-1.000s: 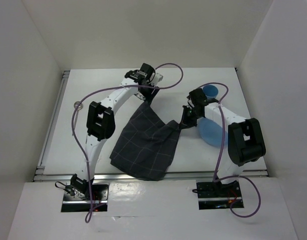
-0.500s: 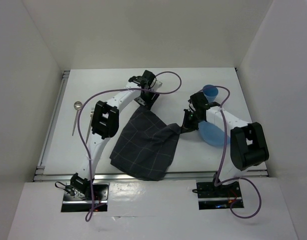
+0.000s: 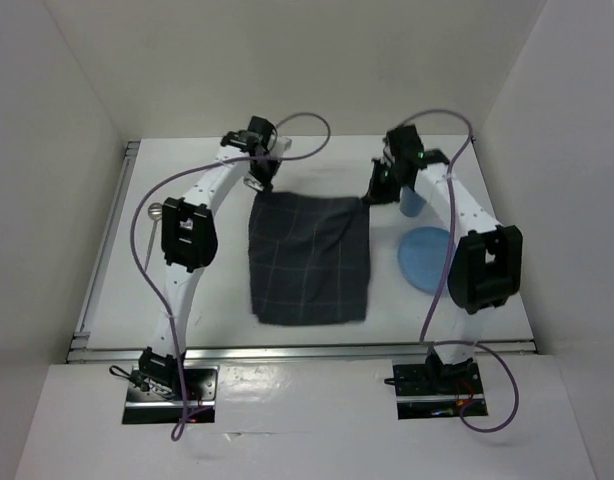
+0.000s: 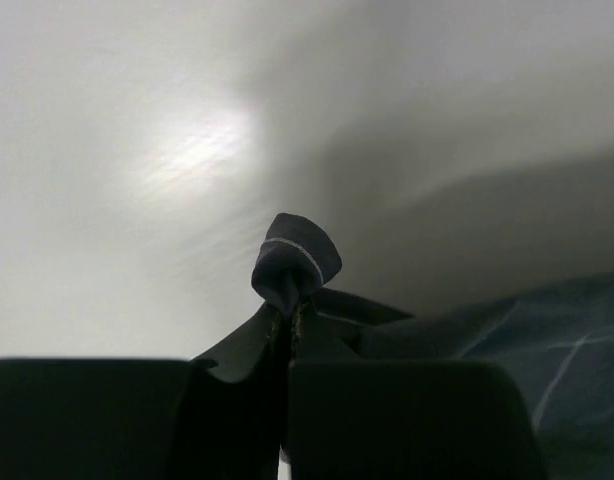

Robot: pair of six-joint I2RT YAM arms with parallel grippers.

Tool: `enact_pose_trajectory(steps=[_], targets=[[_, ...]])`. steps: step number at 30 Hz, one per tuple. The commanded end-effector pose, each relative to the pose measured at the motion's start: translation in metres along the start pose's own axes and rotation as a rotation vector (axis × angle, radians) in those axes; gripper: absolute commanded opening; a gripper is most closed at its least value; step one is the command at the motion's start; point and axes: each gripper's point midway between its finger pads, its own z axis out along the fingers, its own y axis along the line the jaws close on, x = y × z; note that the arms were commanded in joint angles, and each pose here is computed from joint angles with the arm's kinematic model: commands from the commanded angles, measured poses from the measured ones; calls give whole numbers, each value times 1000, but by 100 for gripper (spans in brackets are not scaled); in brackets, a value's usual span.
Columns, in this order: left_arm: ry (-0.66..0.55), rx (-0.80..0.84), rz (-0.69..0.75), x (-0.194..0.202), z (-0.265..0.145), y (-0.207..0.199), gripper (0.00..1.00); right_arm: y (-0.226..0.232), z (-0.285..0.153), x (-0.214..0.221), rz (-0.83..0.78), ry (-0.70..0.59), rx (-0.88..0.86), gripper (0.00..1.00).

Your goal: Set the dinner table for one person

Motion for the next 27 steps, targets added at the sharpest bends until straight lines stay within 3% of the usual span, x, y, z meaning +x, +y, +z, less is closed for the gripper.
enact_pose_trajectory(steps=[1,3,4,7,8,9,10,11,13,14,17,18,20,21,24,25,26,27], targets=[[-467,-201,-23,-97,-179,62,0,33,-74,-131,-87,-345,-21,0],[-635,-262,-86,-113,-236,94,0,48,-92,-161,-112,-409,-34,0],[-709,-287,-94,-110,-279,98,0,62,-129,-186,-137,-525,-50,0],[-825,-320,-121,-100,-342,111,0,78,-165,-199,-157,-637,-94,0],[-817,-298,-113,-95,-340,105,0,74,-155,-189,-159,-606,-101,0],[-812,-269,-88,-91,-340,98,0,84,-179,-188,-180,-677,-148,0],[-795,-259,-65,-85,-337,95,0,84,-177,-180,-178,-670,-168,0],[-744,-239,-69,-67,-322,90,0,69,-142,-156,-167,-583,-155,0],[-680,-207,-60,-46,-300,83,0,63,-138,-136,-136,-574,-173,0],[-585,-175,-72,-21,-263,79,0,49,-104,-107,-123,-467,-169,0],[-479,-140,-98,26,-226,68,0,38,-70,-60,-76,-346,-203,0],[-383,-128,-127,65,-189,70,0,23,-38,-18,-53,-233,-183,0],[-333,-134,-174,103,-172,74,0,18,-18,18,-19,-177,-169,0],[-238,-118,-202,144,-145,69,1,-5,5,57,16,-95,-113,0],[-139,-48,-159,193,-132,58,30,-25,22,121,99,13,-50,2],[-96,-14,-136,205,-130,51,40,-24,20,130,114,19,-54,10],[-17,13,-106,225,-132,44,45,-26,19,141,143,41,-45,36],[40,28,-117,244,-130,41,45,-30,20,157,149,66,-26,47]])
